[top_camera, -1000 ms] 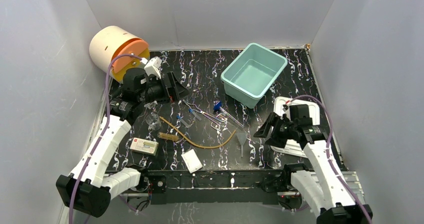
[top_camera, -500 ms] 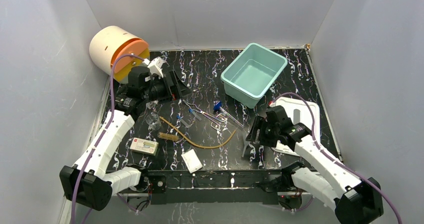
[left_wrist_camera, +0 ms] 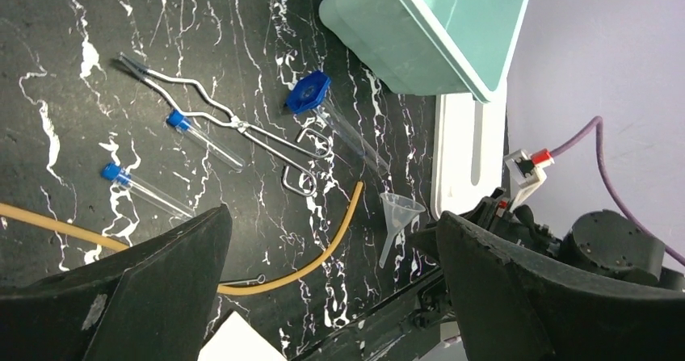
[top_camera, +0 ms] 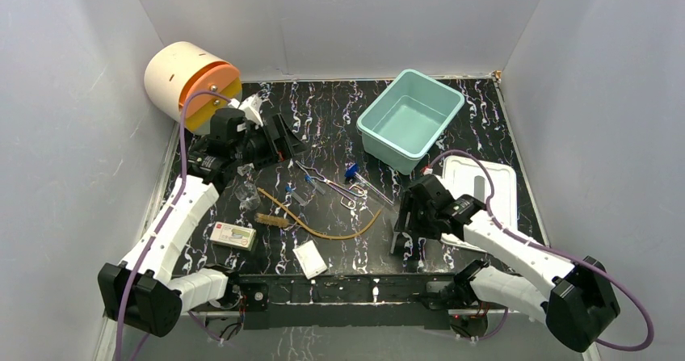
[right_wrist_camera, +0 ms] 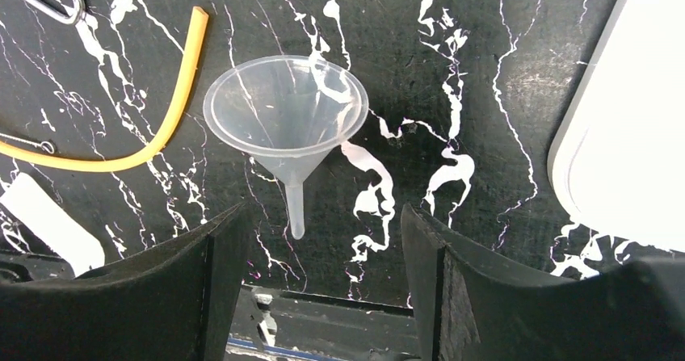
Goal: Organize the chemistry lab equipment
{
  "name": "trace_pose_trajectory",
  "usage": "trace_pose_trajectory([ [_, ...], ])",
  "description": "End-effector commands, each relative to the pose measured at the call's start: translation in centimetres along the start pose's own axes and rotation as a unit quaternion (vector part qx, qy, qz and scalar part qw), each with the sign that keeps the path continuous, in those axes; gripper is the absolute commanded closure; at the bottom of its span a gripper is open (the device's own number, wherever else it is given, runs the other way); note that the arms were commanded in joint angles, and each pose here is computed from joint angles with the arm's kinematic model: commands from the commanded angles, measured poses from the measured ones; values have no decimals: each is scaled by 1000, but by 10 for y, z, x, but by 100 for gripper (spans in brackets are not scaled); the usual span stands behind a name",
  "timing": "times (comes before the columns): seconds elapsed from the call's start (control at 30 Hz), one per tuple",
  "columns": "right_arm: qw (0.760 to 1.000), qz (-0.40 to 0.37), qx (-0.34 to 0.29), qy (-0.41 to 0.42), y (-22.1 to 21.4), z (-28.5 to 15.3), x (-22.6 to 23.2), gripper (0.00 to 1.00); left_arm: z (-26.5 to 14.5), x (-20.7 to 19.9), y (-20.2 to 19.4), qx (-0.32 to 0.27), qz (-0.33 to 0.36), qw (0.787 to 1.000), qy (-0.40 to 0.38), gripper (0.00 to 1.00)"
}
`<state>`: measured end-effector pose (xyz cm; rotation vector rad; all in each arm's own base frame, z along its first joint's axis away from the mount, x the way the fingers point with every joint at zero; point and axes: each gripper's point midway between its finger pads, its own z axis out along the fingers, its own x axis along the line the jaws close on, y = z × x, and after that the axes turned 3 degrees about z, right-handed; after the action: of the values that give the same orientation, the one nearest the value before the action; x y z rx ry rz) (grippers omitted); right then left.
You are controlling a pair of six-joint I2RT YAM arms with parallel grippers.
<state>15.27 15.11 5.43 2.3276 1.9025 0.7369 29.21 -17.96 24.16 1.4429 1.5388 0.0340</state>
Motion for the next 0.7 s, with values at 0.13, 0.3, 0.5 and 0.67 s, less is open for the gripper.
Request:
trace_pose_trajectory([
  [0.13, 999, -5, -42, -21, 19, -14, 28, 29, 12, 36, -38, 66, -73, 992, 78, 23],
  [0.3, 998, -7, -47, -39, 3, 1, 26, 30, 14, 45, -45, 73, -94, 988, 101, 27],
  [0.5, 998, -16, -53, -14, -7, 12, 24, 38, 14, 46, -52, 83, -97, 987, 99, 26],
  [0.67, 998, -38, -37, -15, -16, 22, 26, 39, 14, 45, -54, 85, -103, 986, 96, 26],
])
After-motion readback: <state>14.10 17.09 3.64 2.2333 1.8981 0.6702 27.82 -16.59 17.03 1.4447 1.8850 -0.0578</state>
